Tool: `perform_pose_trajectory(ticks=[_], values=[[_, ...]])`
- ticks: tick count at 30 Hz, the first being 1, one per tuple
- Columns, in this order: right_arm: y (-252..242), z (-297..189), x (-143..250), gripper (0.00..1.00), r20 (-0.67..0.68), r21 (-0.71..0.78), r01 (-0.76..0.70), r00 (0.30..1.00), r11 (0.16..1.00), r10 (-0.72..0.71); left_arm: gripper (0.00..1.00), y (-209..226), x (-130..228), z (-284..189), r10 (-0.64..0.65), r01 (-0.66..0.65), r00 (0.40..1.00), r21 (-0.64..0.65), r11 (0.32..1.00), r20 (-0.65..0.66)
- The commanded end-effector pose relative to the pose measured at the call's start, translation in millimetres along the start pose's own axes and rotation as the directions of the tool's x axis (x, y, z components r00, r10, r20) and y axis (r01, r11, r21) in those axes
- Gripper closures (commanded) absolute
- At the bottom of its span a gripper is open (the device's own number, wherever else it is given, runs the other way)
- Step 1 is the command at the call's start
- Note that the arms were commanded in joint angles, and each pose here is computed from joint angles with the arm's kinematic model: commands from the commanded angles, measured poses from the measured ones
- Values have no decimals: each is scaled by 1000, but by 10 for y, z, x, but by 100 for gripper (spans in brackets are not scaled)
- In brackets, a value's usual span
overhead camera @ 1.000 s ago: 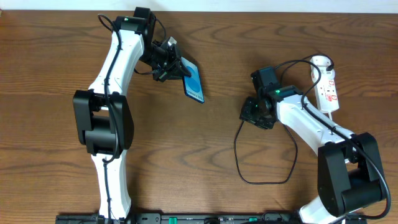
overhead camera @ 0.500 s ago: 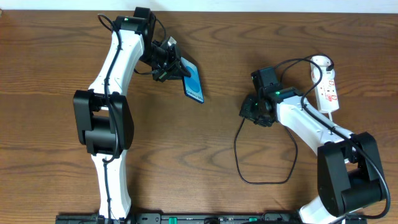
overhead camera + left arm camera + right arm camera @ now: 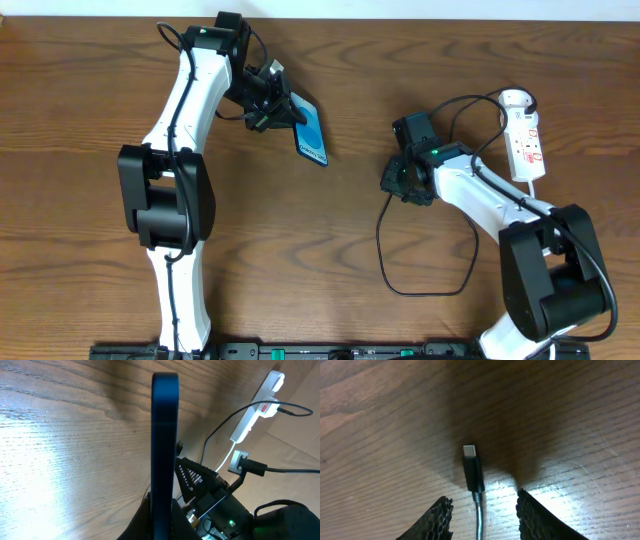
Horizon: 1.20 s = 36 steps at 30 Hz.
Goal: Plug charger to phone and switch on socket
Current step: 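Lower the right gripper and close it on the cable plug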
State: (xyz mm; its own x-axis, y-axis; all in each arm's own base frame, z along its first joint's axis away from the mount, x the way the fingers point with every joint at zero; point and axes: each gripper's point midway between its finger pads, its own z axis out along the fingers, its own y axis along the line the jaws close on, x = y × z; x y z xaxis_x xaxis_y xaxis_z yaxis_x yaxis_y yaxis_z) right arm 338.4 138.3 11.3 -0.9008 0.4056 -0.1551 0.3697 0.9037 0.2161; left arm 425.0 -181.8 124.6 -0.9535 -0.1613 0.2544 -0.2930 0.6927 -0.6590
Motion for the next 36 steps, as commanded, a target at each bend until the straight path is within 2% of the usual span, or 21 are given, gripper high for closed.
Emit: perform_pose_trajectory(ticks=[1, 8, 14, 27, 36], values=[[-94, 113, 30, 60, -7, 48, -13, 1000, 999, 13, 93, -105, 62, -94, 38, -39, 999, 28, 999, 7], [-152, 412, 169, 66, -70, 81, -8, 997, 997, 14, 92, -105, 63, -94, 38, -38, 999, 28, 999, 6], [-156, 418, 155, 71, -75, 73, -16, 997, 997, 22, 93, -105, 63, -94, 38, -38, 999, 28, 999, 6], [-180, 396, 315, 68, -151, 74, -20, 988, 997, 31, 93, -105, 62, -94, 38, -39, 999, 28, 999, 7], [-205, 389, 355, 73, -168, 85, -33, 985, 996, 47, 93, -105, 62, -94, 38, -39, 999, 28, 999, 7]])
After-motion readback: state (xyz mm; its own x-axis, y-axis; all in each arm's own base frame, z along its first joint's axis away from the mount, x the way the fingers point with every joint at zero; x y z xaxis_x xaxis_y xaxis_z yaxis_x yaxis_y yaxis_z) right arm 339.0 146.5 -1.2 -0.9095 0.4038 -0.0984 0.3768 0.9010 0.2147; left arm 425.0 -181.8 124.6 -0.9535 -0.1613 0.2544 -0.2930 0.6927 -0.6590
